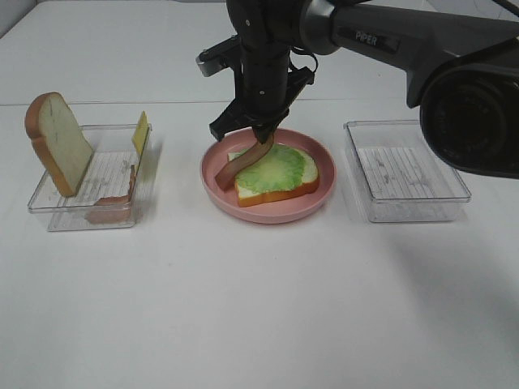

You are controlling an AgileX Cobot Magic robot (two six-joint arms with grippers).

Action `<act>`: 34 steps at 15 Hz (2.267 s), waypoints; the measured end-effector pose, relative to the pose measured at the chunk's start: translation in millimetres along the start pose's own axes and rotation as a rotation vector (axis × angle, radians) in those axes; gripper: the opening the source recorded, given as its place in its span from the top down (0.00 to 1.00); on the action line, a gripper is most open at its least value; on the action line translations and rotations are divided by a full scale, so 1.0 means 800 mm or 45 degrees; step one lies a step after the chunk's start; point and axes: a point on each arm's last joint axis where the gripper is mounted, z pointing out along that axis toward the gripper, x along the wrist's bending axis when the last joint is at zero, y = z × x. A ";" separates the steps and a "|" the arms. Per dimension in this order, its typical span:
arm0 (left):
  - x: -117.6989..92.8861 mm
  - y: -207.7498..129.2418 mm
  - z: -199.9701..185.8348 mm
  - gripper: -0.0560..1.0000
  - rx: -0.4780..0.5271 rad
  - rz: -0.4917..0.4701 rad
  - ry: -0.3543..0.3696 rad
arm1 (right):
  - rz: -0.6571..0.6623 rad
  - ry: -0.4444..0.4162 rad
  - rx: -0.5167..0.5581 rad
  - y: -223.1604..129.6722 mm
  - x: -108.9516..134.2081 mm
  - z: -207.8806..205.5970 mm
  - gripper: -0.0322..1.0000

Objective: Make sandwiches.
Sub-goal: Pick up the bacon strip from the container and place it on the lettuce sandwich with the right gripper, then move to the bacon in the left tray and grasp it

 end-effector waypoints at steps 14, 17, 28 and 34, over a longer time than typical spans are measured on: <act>0.000 0.000 0.000 0.01 0.000 0.000 0.000 | 0.065 -0.136 -0.030 -0.004 -0.028 -0.087 0.24; 0.000 0.000 0.000 0.01 0.000 0.000 0.000 | 0.100 -0.144 -0.145 -0.009 -0.043 -0.159 0.23; 0.000 0.000 0.000 0.01 0.000 0.000 0.000 | 0.345 -0.172 -0.128 -0.128 -0.123 -0.270 0.23; 0.000 0.000 0.000 0.01 0.000 0.000 0.000 | 0.427 -0.184 -0.092 -0.226 -0.119 -0.309 0.23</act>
